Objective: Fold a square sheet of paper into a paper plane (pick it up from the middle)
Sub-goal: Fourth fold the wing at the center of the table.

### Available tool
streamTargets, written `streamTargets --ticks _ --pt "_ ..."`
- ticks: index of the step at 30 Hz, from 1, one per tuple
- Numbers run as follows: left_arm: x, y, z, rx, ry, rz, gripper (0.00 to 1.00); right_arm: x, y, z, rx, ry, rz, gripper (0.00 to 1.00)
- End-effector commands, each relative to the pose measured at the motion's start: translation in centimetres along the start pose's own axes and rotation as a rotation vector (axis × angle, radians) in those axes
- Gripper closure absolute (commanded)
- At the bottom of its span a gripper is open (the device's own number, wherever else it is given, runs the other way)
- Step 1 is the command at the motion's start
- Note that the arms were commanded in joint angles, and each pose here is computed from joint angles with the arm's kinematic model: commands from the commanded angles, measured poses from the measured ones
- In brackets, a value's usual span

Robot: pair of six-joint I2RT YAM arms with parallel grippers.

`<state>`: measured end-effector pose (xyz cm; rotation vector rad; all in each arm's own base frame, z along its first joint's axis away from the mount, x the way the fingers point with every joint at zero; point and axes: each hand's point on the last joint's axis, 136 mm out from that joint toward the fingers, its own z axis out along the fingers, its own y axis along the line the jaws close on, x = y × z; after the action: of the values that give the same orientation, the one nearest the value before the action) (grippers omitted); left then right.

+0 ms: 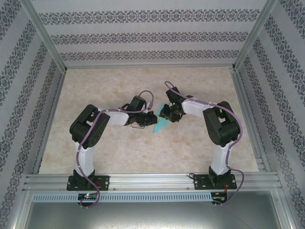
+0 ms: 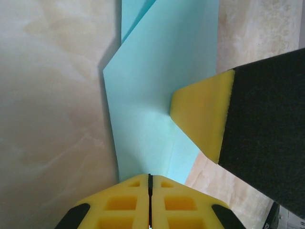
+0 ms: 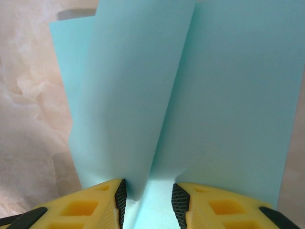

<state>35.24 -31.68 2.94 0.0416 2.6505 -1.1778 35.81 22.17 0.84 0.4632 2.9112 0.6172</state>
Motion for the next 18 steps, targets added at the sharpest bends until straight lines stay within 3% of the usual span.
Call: streamTargets --ticks 1,18 --pt "-0.58 -0.03 -0.11 0.014 -0.008 -0.008 0.91 4.72 -8.17 4.56 0.284 0.143 0.035 0.62" --pt "-0.74 0.48 0.29 -0.007 -0.005 -0.018 0.90 4.95 -8.87 4.61 0.317 0.138 0.049 0.65"
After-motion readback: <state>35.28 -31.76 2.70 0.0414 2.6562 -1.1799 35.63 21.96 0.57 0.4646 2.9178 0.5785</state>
